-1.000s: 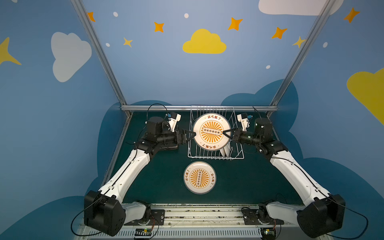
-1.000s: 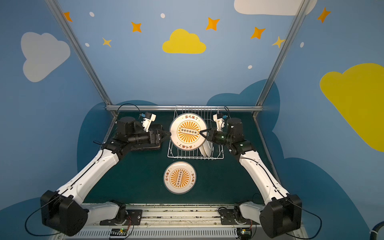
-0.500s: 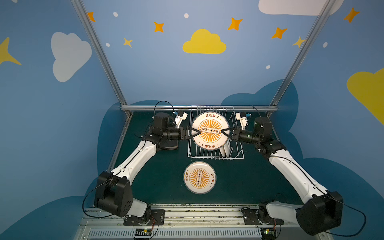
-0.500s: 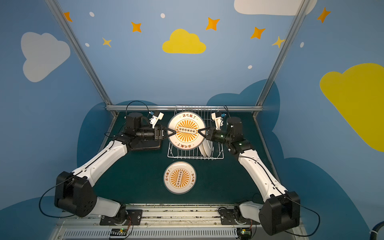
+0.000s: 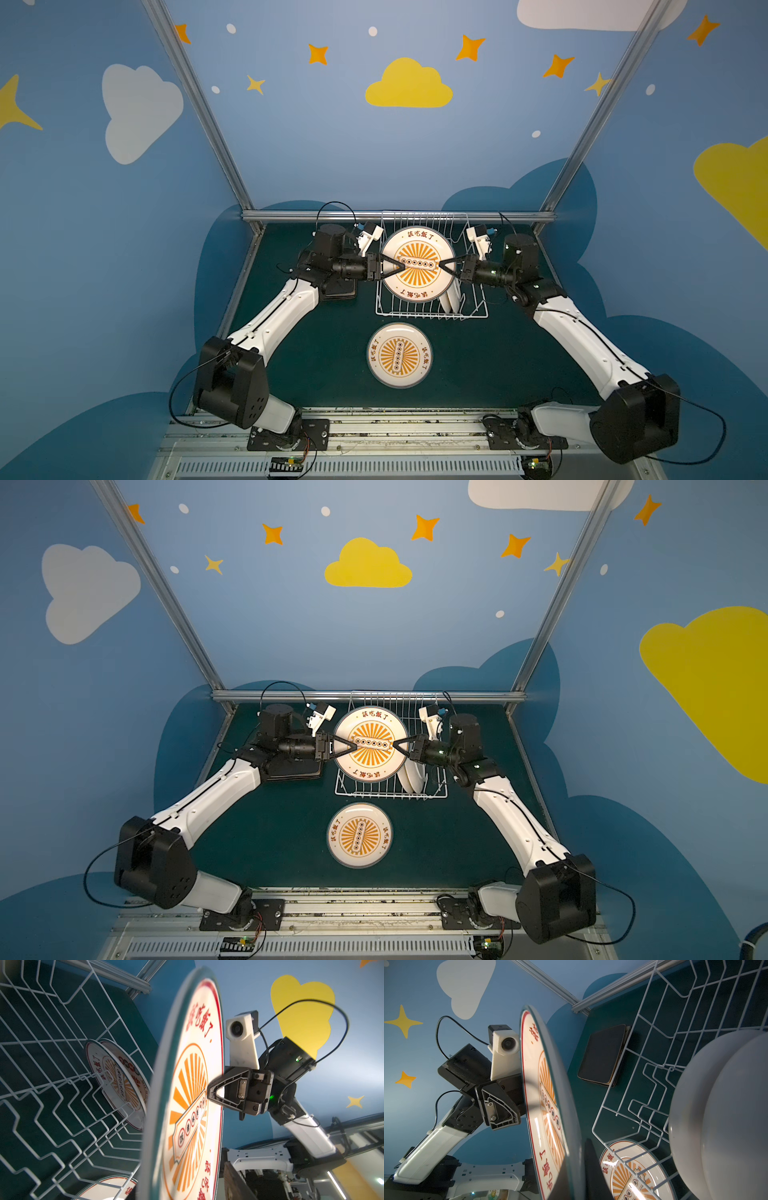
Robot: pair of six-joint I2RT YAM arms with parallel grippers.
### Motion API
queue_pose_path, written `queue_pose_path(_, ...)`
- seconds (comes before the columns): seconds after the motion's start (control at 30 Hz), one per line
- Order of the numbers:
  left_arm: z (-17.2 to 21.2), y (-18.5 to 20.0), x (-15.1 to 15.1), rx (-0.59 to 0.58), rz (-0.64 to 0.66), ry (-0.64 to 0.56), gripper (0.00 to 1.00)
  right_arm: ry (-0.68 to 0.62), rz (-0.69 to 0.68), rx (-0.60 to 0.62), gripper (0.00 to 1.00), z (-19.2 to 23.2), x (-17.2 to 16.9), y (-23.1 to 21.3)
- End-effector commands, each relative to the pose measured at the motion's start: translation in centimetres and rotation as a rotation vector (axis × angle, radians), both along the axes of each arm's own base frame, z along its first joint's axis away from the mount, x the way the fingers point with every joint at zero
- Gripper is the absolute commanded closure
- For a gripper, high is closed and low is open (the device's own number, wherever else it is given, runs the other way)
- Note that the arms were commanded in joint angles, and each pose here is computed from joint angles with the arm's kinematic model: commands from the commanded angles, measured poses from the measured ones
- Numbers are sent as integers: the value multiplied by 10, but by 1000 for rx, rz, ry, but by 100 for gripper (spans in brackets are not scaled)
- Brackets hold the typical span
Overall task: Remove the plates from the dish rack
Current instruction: 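Hold the printed plate flat above the rack with both grippers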
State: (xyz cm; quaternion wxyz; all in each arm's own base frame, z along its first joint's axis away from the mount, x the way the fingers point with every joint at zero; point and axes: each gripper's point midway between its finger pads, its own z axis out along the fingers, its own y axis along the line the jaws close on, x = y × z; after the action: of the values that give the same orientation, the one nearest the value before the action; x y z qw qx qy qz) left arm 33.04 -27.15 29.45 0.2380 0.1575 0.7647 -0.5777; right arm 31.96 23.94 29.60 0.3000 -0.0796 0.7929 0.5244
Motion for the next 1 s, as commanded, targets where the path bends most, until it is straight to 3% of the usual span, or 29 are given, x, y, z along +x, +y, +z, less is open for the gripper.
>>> queue_pose_path(0.0, 9, -2, 0, -8, -19, -29, 64, -61, 36, 24, 100, 10, -1, 7)
queue_pose_path(0.3, 8, -1, 0, 2, -14, -20, 97, -59, 47, 12, 100, 5, -2, 10)
queue_pose_path(0.5, 12, -1, -1, -2, -15, 5, 97, -42, 50, -5, 100, 0, -3, 10)
queue_pose_path(0.6, 16, 1, -4, 3, -14, 5, 97, -53, 29, -26, 83, 2, -3, 6)
queue_pose_path(0.67, 21, 3, -7, 3, -15, 7, 97, -71, 10, -47, 65, 4, -3, 2)
queue_pose_path(0.8, 30, 10, -19, 11, -7, 0, 97, -105, -28, -101, 39, 7, -4, -8)
queue_pose_path(0.9, 30, 17, -28, 22, 16, 23, 97, -131, -42, -162, 21, 5, -7, -16)
queue_pose_path(0.97, 27, 23, -36, 34, 30, 40, 97, -162, -44, -204, 16, 5, -9, -21)
